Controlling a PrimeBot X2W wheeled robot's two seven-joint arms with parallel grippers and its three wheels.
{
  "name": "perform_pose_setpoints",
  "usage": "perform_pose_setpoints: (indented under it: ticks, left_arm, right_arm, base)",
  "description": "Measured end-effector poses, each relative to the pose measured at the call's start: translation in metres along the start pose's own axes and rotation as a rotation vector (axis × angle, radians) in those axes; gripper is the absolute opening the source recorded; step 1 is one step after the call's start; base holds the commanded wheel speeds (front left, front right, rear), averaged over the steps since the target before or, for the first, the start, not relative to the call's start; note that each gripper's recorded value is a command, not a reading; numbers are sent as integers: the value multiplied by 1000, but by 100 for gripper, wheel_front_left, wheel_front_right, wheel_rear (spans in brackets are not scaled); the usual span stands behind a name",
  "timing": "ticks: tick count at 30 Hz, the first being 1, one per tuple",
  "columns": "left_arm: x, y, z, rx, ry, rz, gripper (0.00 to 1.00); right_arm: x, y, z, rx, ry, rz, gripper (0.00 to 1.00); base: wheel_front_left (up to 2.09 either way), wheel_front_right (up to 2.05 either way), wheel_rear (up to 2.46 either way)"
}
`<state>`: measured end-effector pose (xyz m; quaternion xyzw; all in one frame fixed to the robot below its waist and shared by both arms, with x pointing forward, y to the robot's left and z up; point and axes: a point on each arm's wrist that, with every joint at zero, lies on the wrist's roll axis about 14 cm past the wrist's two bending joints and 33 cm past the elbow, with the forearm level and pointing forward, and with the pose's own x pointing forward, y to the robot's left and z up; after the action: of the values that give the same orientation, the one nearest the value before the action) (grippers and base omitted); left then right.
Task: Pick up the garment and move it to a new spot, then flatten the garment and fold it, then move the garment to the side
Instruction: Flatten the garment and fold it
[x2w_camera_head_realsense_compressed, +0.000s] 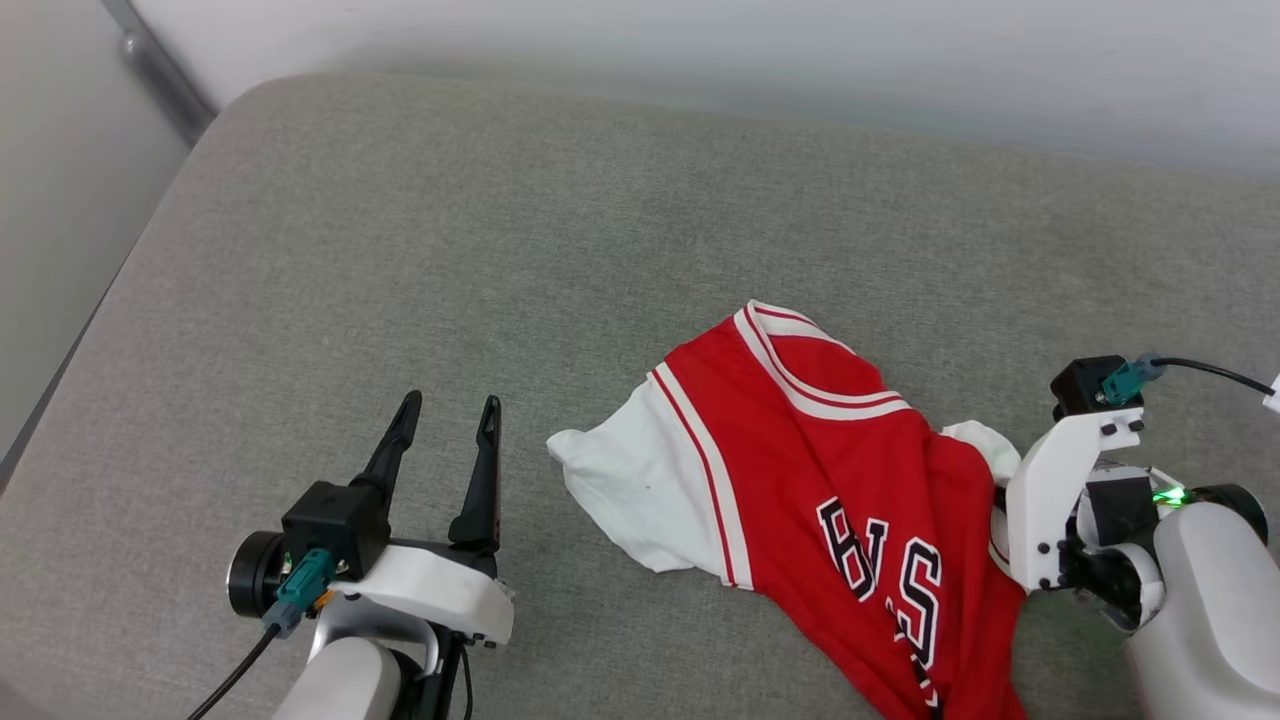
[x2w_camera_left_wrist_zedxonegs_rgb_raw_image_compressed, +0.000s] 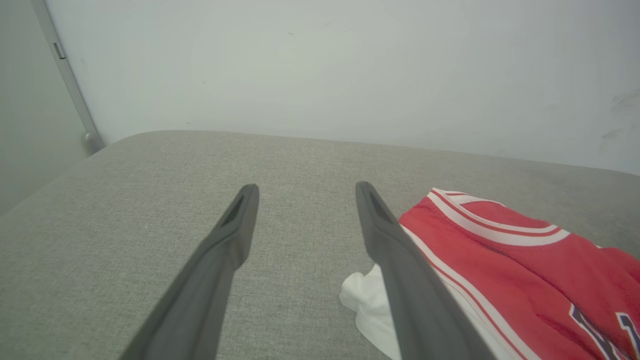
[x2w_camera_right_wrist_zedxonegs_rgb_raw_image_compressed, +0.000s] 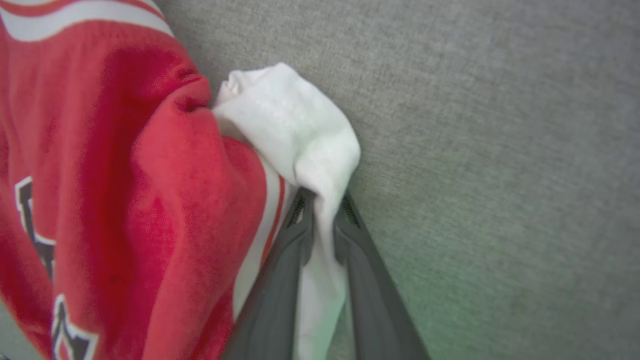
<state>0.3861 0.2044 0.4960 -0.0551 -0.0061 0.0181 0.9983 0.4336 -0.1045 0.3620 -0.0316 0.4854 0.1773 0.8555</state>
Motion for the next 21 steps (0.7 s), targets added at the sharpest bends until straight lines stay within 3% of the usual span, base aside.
perform_pose_setpoints:
  ticks: [5,9,17,21]
  left_arm:
    - [0,-4,-2,-4,2,-9,100]
    - [2,-9,3,-6,-13,-22,100]
    - [-1,-15,6,-8,-21,-41,100]
    - [-6,-14,3,-5,-10,-36,100]
  right_arm:
    - [-15,-7,12,48,-128,-15,0]
    - [-37,-33,16,129,-232,-73,0]
    - [-57,-72,-57,408,-238,-182,0]
    - [-58,-78,-77,477,-243,-209,0]
  base:
    - [0,0,0]
    - [0,0,0]
    - [0,0,0]
    - [0,0,0]
